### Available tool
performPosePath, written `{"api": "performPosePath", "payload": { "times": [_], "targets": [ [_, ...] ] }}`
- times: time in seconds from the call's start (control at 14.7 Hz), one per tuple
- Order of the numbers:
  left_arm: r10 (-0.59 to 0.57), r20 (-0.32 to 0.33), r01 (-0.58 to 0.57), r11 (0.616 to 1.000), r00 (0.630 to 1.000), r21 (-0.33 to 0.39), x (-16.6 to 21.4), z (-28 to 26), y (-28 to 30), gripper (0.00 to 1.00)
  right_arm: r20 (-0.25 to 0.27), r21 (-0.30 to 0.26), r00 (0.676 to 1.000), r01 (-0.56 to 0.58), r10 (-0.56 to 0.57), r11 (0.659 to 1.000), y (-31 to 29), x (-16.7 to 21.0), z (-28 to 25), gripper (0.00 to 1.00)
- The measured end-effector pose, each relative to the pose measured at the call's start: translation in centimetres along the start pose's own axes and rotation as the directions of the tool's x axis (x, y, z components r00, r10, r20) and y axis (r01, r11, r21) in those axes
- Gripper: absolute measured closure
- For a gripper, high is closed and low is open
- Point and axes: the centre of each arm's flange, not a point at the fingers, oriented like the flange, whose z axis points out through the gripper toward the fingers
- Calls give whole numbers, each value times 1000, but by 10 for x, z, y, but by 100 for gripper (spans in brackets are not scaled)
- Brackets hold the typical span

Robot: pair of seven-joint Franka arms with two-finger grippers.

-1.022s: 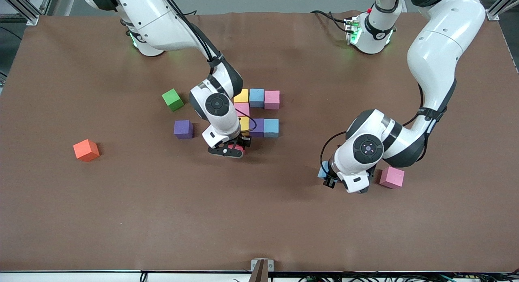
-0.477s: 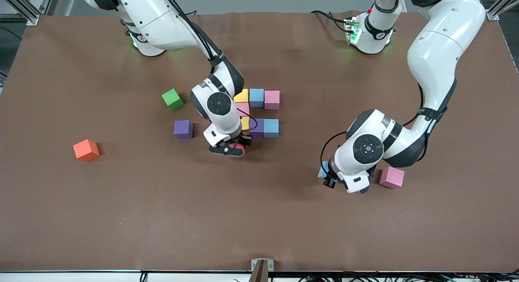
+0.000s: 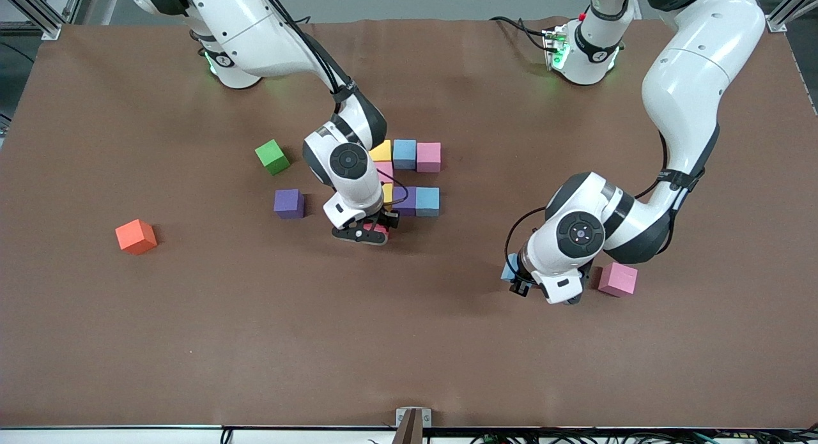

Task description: Arrange 11 blocks into digit 3

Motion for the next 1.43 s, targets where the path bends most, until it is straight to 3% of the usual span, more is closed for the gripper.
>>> {"api": "performPosePath", "payload": {
  "times": [1.43],
  "targets": [
    [0, 0, 0, 1000, 1000, 0, 0, 0, 0, 40, 1, 0, 1000, -7, 7, 1000, -6, -7, 0, 38]
  ]
}}
